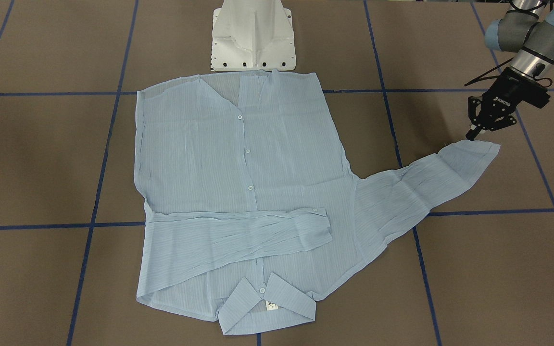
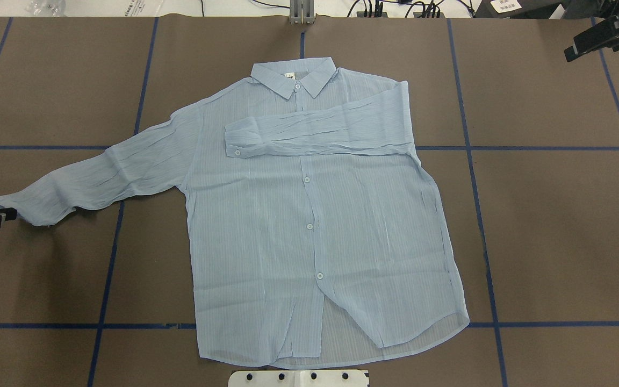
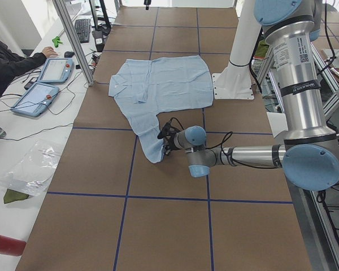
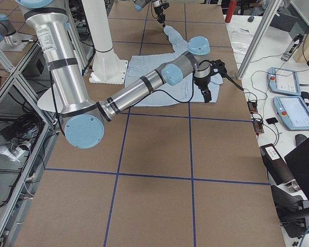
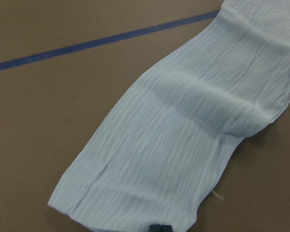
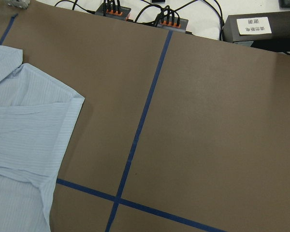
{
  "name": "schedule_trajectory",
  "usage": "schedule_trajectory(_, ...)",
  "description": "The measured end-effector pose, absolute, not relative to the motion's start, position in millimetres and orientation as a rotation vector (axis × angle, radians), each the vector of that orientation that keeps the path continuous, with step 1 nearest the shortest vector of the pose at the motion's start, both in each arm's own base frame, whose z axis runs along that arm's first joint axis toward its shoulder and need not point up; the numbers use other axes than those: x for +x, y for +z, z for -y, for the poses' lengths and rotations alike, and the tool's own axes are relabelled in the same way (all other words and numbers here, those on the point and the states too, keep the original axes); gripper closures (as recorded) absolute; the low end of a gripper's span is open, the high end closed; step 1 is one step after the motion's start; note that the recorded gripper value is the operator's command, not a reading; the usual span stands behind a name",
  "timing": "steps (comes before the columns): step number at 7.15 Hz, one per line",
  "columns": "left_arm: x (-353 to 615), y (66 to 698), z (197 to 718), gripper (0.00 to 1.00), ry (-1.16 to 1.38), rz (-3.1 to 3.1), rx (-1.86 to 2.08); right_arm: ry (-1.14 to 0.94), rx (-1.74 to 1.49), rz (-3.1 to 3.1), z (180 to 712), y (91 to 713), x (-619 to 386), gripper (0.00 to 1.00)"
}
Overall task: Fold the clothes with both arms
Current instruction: 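Carry the sleeve with the left gripper across the shirt body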
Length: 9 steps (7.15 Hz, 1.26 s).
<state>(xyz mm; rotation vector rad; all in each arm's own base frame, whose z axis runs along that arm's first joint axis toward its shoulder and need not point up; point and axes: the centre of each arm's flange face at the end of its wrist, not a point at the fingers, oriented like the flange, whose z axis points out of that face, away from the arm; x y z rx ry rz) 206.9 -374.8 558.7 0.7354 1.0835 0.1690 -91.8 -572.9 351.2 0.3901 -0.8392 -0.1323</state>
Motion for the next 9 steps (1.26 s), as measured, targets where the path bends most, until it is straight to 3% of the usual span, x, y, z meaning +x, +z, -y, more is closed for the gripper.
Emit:
schedule_trajectory(5,326,360,488,1.00,0.037,-1.274,0.711,-0.130,0.389,0.840,573,351,-92,0.00)
schedule_trajectory(9,463,199,535,1.00,-0.102,-1.245,0.555,-0.129,0.386,0.839,573,352,-92,0.00)
